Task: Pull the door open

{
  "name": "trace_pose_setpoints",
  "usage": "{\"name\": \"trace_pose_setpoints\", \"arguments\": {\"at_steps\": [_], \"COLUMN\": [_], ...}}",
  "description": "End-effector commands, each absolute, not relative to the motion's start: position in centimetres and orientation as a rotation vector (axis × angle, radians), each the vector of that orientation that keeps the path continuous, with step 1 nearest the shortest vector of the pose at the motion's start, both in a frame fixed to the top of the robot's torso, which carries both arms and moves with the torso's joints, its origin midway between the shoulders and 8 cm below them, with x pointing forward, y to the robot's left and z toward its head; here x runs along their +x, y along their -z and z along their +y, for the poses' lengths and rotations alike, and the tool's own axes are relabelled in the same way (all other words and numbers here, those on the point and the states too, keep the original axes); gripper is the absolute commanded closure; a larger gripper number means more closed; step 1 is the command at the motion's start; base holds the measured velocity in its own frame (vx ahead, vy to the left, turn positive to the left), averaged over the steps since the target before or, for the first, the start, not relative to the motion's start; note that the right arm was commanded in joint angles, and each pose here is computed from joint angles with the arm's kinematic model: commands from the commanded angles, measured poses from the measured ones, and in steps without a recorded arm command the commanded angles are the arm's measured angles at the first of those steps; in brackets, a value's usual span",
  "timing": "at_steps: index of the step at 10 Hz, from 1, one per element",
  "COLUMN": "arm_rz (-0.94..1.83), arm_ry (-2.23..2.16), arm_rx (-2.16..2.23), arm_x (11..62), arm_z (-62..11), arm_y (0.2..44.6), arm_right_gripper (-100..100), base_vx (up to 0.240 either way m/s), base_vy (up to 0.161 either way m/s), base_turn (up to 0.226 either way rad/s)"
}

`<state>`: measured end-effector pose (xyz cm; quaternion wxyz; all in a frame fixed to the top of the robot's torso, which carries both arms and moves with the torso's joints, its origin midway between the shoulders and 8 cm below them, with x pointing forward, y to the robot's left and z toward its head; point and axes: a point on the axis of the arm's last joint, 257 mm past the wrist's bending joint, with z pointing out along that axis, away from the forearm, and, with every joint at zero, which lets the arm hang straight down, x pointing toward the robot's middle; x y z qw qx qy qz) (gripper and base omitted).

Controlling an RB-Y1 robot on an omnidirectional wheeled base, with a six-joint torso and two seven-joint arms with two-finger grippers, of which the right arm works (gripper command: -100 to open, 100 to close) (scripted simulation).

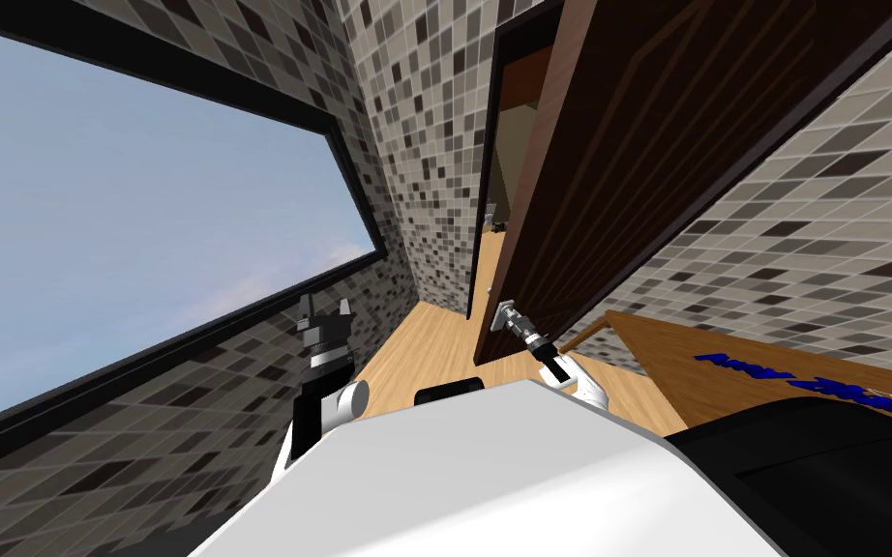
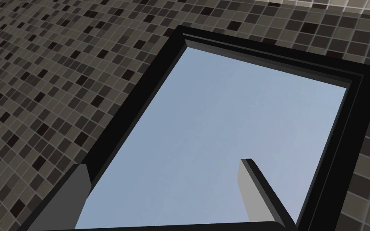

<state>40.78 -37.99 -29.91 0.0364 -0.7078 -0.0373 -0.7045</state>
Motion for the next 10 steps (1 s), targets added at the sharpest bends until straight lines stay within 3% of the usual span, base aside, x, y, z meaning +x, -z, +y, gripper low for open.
{"name": "trace_pose_setpoints", "arguments": {"at_steps": [1,10], "arm_rz": [-0.135,-0.213], "arm_ry": [2.155,2.105], "arm_rx": [-2.161,-2.123], "arm_x": [40.5,39.4], "arm_z": [-38.0,-37.7], "arm_y": [29.9,30.1], "arm_right_gripper": [100,100], "base_vx": [-0.221,-0.173], "base_vy": [-0.075,-0.077], "base_turn": [0.107,0.096]}}
